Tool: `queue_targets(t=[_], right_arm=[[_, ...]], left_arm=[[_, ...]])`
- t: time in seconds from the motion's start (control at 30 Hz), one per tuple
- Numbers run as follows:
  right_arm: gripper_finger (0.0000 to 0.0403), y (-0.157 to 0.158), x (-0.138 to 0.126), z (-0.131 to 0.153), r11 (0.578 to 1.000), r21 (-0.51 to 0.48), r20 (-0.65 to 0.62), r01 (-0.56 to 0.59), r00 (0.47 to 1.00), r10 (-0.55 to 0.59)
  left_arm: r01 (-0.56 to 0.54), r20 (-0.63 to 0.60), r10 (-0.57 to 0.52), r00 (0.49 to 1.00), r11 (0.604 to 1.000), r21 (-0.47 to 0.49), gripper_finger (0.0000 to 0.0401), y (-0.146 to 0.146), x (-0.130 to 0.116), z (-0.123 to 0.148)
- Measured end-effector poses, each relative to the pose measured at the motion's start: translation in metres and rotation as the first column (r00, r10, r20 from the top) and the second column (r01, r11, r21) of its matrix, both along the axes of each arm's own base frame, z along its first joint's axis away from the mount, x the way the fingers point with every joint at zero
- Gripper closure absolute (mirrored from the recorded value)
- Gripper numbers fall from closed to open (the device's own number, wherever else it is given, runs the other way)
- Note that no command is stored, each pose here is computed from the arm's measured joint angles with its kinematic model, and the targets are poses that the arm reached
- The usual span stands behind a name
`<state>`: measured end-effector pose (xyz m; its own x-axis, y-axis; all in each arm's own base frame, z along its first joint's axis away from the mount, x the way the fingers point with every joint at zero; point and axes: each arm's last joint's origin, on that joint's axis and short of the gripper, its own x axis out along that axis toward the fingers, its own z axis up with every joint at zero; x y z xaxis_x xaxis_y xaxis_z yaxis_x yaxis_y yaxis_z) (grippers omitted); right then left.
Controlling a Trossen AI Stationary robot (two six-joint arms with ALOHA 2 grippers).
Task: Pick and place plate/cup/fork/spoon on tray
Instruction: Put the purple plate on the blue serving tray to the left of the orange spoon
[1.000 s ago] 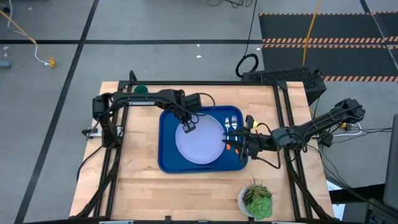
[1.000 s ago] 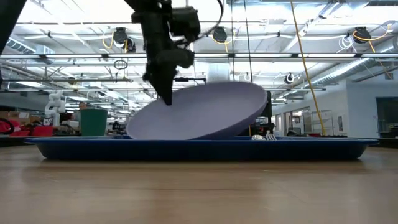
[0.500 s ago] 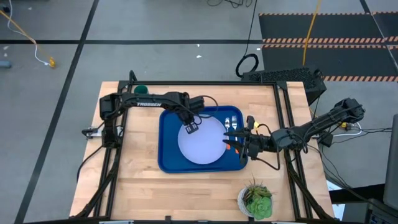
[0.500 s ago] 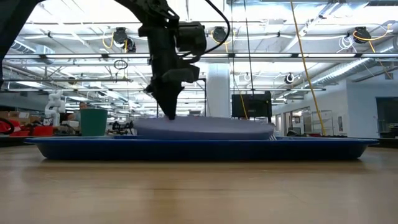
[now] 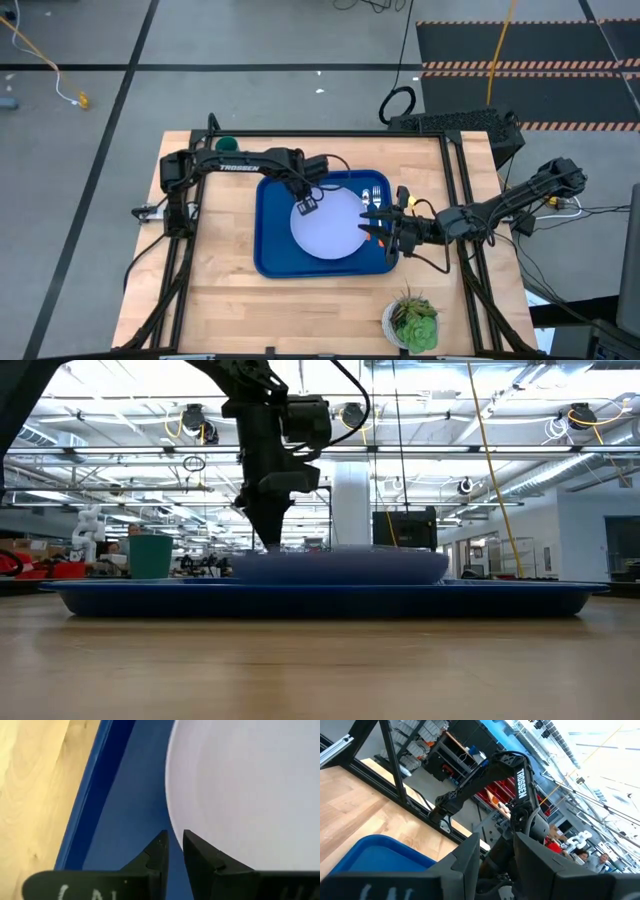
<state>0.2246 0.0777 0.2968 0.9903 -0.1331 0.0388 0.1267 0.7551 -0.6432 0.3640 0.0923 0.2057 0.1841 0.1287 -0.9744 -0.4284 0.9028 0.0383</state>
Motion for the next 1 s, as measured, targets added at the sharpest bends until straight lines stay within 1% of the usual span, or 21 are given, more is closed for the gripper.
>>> queue_targets(t=[0.17, 0.4, 0.6, 0.7, 0.8, 0.9, 1.0], right_arm=[[0.0287, 0.000, 0.000, 0.000, 1.000, -0.002, -0.004, 0.000, 1.000, 0.000], [0.0287, 0.000, 0.000, -0.001, 1.000, -0.005, -0.013, 0.000, 1.000, -0.001], [0.0287, 0.000, 0.000, -0.001, 1.000, -0.003, -0.013, 0.001, 1.000, -0.001], [0.0287, 0.000, 0.000, -0.001, 1.000, -0.003, -0.013, 0.001, 1.000, -0.001], [0.0287, 0.000, 0.000, -0.001, 1.000, -0.003, -0.013, 0.001, 1.000, -0.001], [0.0287, 0.000, 0.000, -0.001, 1.000, -0.003, -0.013, 0.001, 1.000, -0.001], [0.0287, 0.000, 0.000, -0.001, 1.000, -0.003, -0.013, 0.001, 1.000, -0.001]], left_arm=[[0.081, -0.012, -0.081, 0.997, 0.997, 0.008, 0.0341, -0.012, 0.002, 0.000], [0.166, -0.056, -0.166, 0.985, 0.986, -0.003, 0.0341, -0.041, 0.003, -0.001], [0.278, -0.090, -0.278, 0.956, 0.961, -0.012, 0.0341, -0.071, 0.002, -0.003], [0.326, -0.108, -0.326, 0.939, 0.945, -0.016, 0.0341, -0.083, -0.001, -0.012], [0.351, -0.138, -0.351, 0.926, 0.936, -0.026, 0.0341, -0.090, -0.008, -0.026], [0.357, -0.160, -0.357, 0.920, 0.934, -0.033, 0.0341, -0.091, -0.015, -0.040], [0.352, -0.184, -0.354, 0.917, 0.935, -0.042, 0.0341, -0.090, -0.021, -0.048]])
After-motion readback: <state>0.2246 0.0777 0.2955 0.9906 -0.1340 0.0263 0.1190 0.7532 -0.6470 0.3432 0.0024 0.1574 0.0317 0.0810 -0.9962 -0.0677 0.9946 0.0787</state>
